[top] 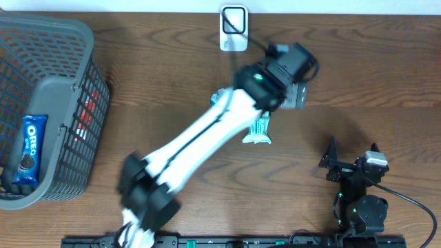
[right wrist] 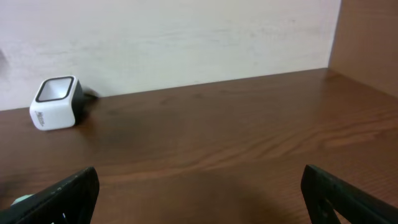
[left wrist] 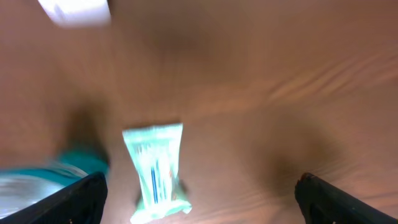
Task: Scan the item barcode
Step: 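Place the wipes pack right of the bottle and release, then reach into the basket and grasp the red toothpaste box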
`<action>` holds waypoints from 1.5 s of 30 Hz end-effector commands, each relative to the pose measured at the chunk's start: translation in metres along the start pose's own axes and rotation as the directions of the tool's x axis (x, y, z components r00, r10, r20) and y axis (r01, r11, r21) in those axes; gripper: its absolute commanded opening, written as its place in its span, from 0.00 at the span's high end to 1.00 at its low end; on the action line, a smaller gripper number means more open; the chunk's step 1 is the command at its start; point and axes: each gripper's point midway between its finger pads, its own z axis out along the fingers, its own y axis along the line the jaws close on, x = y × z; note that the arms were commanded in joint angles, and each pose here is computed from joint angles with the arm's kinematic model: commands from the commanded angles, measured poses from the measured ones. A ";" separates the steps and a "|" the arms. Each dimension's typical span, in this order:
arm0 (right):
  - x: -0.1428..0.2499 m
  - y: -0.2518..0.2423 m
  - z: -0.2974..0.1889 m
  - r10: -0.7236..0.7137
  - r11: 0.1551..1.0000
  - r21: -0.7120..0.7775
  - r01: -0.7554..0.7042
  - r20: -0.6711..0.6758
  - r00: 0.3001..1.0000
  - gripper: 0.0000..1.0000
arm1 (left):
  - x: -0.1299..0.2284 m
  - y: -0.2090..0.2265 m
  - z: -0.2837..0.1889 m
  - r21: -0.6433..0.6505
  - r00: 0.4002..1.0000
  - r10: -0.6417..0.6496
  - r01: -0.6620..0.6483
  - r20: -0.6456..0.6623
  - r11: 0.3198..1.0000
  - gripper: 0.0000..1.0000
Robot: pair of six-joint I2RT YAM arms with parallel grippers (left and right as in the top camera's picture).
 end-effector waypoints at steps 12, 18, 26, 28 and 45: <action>0.001 -0.005 0.000 -0.013 1.000 0.021 0.013 -0.003 1.000 0.01 | -0.055 0.346 -0.323 -0.293 0.668 -0.395 0.675 0.630 0.677 0.02; 0.001 -0.005 0.000 -0.013 1.000 0.021 0.013 -0.003 1.000 0.01 | -0.008 0.423 -0.285 -0.425 0.786 -0.479 0.616 0.391 0.663 0.02; 0.001 -0.005 0.000 -0.013 1.000 0.021 0.013 -0.003 1.000 0.01 | 0.046 0.485 -0.201 -0.532 0.753 -0.654 0.583 0.072 0.613 0.02; 0.001 -0.005 0.000 -0.013 1.000 0.021 0.013 -0.003 1.000 0.01 | 0.055 0.493 -0.182 -0.543 0.751 -0.660 0.549 -0.012 0.635 0.02; 0.001 -0.005 0.000 -0.013 1.000 0.021 0.013 -0.003 1.000 0.01 | 0.124 0.538 -0.057 -0.525 0.658 -0.643 0.413 -0.392 0.744 0.02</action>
